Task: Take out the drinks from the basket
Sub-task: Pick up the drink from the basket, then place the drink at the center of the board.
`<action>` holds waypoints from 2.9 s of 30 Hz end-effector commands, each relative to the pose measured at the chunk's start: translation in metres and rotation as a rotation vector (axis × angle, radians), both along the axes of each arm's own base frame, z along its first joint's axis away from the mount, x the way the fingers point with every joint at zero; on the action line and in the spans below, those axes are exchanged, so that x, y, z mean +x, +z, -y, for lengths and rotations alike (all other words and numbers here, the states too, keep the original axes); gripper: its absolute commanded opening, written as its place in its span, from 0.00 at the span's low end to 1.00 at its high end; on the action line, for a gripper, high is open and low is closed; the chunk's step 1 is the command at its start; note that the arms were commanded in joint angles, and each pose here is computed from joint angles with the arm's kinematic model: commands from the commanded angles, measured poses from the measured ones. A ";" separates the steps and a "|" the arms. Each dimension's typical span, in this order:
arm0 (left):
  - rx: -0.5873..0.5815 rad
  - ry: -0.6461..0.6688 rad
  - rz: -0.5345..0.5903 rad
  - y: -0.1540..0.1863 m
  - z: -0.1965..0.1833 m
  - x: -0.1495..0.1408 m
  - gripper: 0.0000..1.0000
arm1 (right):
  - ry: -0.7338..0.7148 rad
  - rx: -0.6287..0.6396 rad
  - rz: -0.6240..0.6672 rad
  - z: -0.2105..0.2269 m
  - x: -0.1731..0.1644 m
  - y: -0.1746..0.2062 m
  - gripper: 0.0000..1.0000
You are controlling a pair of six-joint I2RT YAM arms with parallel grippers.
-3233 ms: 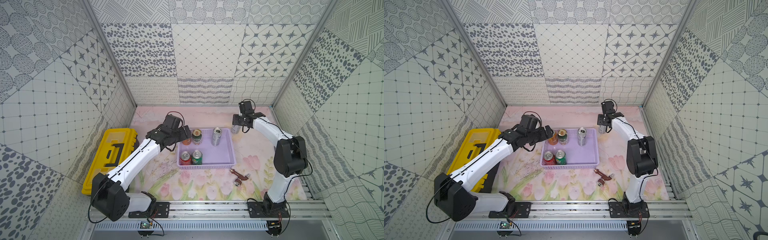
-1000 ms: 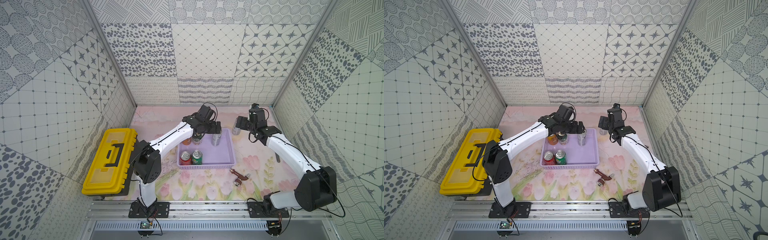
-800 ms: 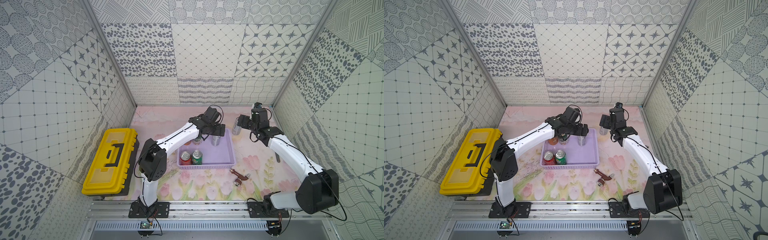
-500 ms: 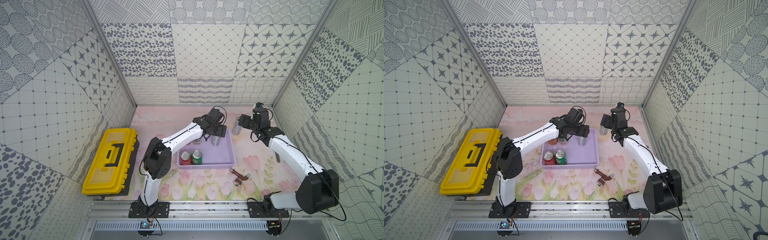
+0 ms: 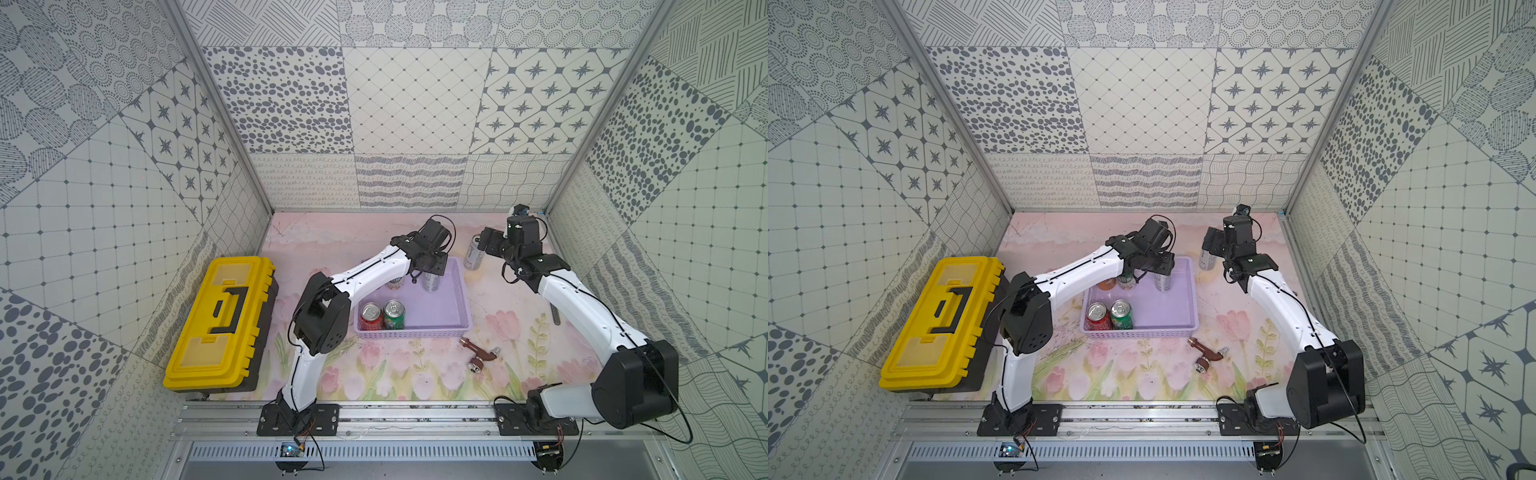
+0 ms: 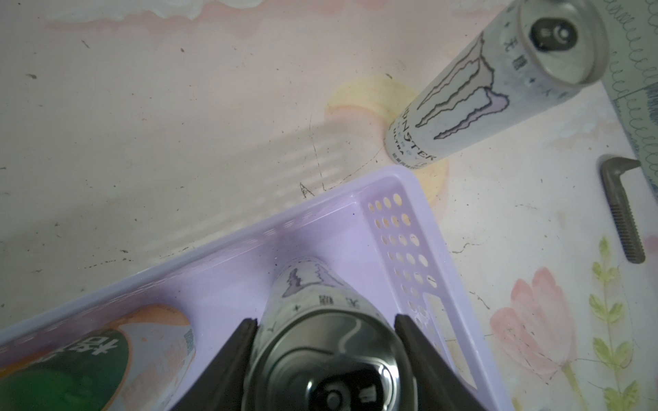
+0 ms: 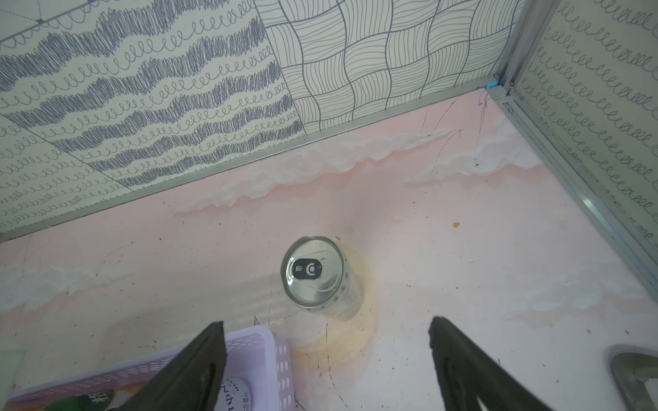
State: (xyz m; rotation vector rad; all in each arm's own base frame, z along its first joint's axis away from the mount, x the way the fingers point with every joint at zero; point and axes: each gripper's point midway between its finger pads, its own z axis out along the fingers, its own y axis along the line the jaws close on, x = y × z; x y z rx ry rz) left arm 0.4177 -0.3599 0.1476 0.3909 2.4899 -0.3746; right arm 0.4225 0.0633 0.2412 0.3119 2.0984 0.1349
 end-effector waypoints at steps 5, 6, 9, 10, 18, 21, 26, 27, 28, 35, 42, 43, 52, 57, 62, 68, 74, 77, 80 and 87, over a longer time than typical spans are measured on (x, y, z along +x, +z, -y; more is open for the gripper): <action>-0.021 0.006 0.015 0.032 -0.004 -0.005 0.44 | -0.011 0.035 0.052 0.003 0.002 0.011 0.93; -0.030 0.004 0.023 0.039 -0.004 -0.005 0.44 | -0.011 0.034 0.052 0.003 0.002 0.011 0.93; -0.054 0.001 0.048 0.064 -0.005 -0.007 0.43 | -0.012 0.038 0.052 0.004 0.002 0.011 0.93; -0.060 0.002 0.056 0.072 -0.005 -0.007 0.43 | -0.013 0.040 0.052 0.004 0.002 0.012 0.93; -0.108 0.081 0.168 0.151 -0.048 -0.003 0.41 | -0.013 0.049 0.058 0.005 0.003 0.014 0.93; -0.081 0.168 0.233 0.173 -0.086 0.008 0.40 | -0.010 0.056 0.060 0.005 0.003 0.014 0.93; -0.067 0.340 0.252 0.177 -0.155 0.028 0.40 | -0.009 0.061 0.063 0.005 0.003 0.016 0.93; -0.060 0.376 0.255 0.175 -0.169 0.031 0.40 | -0.009 0.061 0.065 0.005 0.003 0.016 0.93; -0.048 0.411 0.259 0.172 -0.182 0.034 0.40 | -0.009 0.061 0.065 0.005 0.003 0.016 0.93; -0.031 0.602 0.236 0.148 -0.253 0.050 0.40 | -0.009 0.063 0.079 0.006 0.001 0.022 0.93; 0.003 0.712 0.188 0.113 -0.293 0.056 0.38 | -0.013 0.056 0.076 0.007 0.001 0.020 0.93; 0.001 0.719 0.176 0.106 -0.296 0.058 0.38 | -0.012 0.057 0.075 0.007 0.001 0.020 0.93; 0.028 0.726 0.091 0.049 -0.295 0.069 0.37 | -0.009 0.056 0.068 0.006 0.001 0.017 0.93; 0.042 0.739 0.076 0.032 -0.297 0.072 0.37 | -0.010 0.058 0.071 0.006 0.001 0.018 0.93; 0.042 0.743 0.052 0.015 -0.295 0.069 0.40 | -0.009 0.059 0.066 0.006 0.001 0.016 0.93; 0.040 0.751 0.034 0.003 -0.295 0.065 0.47 | -0.007 0.061 0.064 0.005 0.001 0.016 0.93; 0.026 0.749 0.028 0.001 -0.293 0.064 0.66 | -0.008 0.062 0.055 0.006 0.000 0.015 0.93; 0.015 0.748 0.029 0.002 -0.293 0.063 0.75 | -0.002 0.067 0.052 0.004 0.000 0.015 0.94; 0.007 0.743 0.030 0.005 -0.291 0.062 0.82 | 0.009 0.071 0.044 0.002 0.000 0.015 0.94; -0.074 0.737 0.070 0.038 -0.286 0.057 0.90 | 0.041 0.088 0.022 -0.007 0.000 0.015 0.94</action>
